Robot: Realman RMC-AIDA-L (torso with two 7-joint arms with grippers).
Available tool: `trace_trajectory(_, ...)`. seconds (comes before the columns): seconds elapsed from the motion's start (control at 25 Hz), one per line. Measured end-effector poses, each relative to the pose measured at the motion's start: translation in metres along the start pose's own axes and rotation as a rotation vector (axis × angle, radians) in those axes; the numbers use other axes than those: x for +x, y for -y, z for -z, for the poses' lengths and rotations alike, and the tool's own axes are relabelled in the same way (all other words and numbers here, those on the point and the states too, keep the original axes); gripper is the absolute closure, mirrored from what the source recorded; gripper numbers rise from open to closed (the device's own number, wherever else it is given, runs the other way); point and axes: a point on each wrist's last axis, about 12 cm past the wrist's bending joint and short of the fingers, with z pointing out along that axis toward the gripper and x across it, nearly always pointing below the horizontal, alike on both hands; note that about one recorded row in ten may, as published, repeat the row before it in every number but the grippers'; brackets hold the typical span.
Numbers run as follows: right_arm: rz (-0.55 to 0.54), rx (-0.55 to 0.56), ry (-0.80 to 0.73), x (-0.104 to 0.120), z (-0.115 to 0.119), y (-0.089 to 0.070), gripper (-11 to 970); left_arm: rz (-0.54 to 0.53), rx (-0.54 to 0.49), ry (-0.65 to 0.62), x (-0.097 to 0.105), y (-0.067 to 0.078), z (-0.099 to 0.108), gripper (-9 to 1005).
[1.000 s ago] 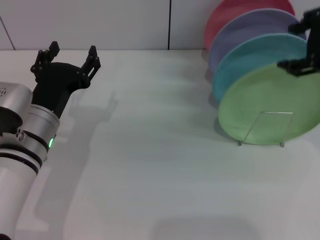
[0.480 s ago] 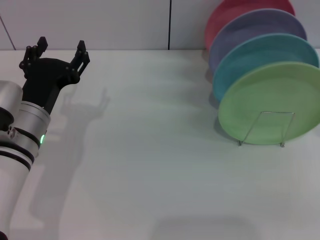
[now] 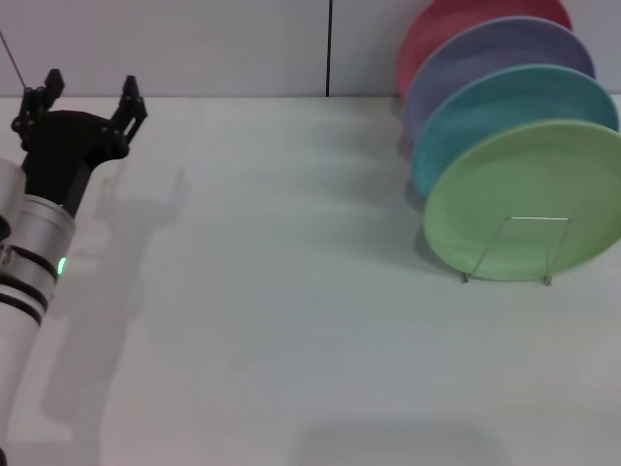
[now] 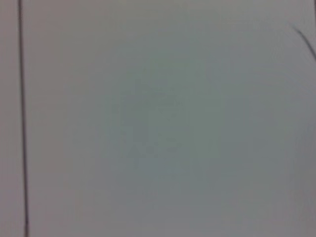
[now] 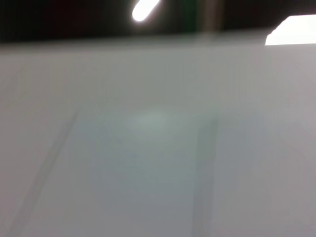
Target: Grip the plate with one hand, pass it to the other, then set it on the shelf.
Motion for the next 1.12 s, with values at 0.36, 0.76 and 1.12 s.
trace_trajectory(0.36,0.141,0.444,0.055,0.03,0.125,-0.029,269,0.008,-0.077,0.067,0.016,-0.026,0.008,150)
trace_trajectory(0.76,0.226,0.58,-0.163,0.063,0.143,-0.056,267,-0.023,-0.096,0.092,0.032,-0.048,0.019,150)
trace_trajectory(1.12,0.235,0.643,-0.348,0.093,0.141,-0.053,269,-0.063,-0.114,0.06,0.038,-0.058,0.023,150)
